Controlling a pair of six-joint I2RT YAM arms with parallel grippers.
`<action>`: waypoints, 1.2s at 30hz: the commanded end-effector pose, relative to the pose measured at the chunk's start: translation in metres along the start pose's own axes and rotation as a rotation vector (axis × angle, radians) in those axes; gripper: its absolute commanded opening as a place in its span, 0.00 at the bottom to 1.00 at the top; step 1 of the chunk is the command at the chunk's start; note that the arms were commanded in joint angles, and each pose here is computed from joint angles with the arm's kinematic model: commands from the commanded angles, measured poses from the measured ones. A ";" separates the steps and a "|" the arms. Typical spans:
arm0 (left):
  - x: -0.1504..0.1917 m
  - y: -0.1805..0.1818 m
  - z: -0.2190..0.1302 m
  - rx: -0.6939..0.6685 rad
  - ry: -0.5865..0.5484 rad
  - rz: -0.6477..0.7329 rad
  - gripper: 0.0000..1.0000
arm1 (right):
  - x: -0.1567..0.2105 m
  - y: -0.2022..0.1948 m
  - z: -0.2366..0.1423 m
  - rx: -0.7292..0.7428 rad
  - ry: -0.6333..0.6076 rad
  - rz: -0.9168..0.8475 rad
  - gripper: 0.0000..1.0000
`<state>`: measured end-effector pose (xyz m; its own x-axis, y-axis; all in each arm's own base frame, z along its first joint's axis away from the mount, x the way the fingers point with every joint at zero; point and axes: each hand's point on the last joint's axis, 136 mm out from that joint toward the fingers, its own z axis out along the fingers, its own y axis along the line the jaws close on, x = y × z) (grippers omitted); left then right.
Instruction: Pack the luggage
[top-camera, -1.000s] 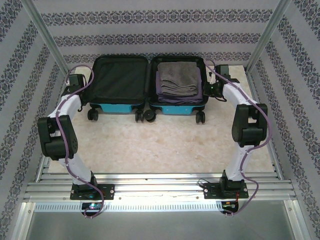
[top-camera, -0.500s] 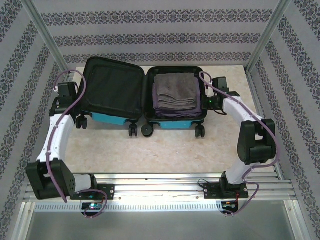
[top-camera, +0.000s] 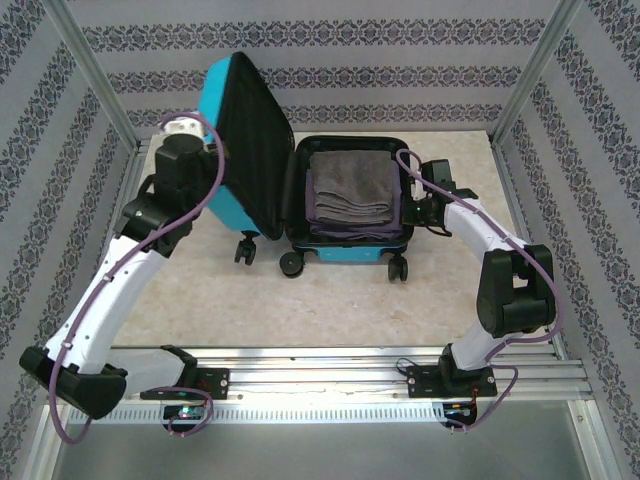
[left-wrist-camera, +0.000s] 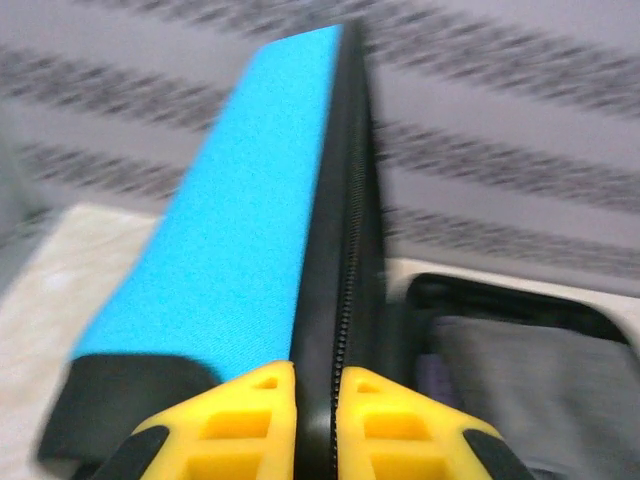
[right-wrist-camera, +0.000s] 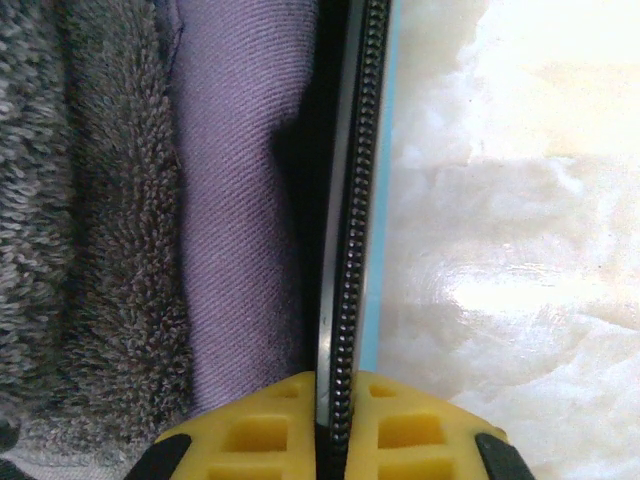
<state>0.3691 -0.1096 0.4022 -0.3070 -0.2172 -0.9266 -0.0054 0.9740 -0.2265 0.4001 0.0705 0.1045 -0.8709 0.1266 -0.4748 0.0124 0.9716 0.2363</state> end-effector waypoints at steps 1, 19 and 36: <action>0.044 -0.107 0.010 0.331 0.144 0.043 0.00 | -0.001 0.059 -0.016 -0.261 -0.019 -0.024 0.00; 0.051 -0.294 -0.022 0.776 0.135 0.134 0.64 | -0.013 0.022 -0.033 -0.298 -0.081 0.118 0.30; 0.059 -0.132 0.030 0.328 0.194 0.087 0.75 | -0.031 -0.007 -0.090 -0.271 -0.219 0.183 0.56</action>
<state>0.3635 -0.3052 0.3985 -0.3945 -0.0618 -0.9168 0.4810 0.8362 -0.2634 0.3877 0.0412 0.1843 -0.7503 0.3488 -0.5616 0.0129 0.8571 0.5150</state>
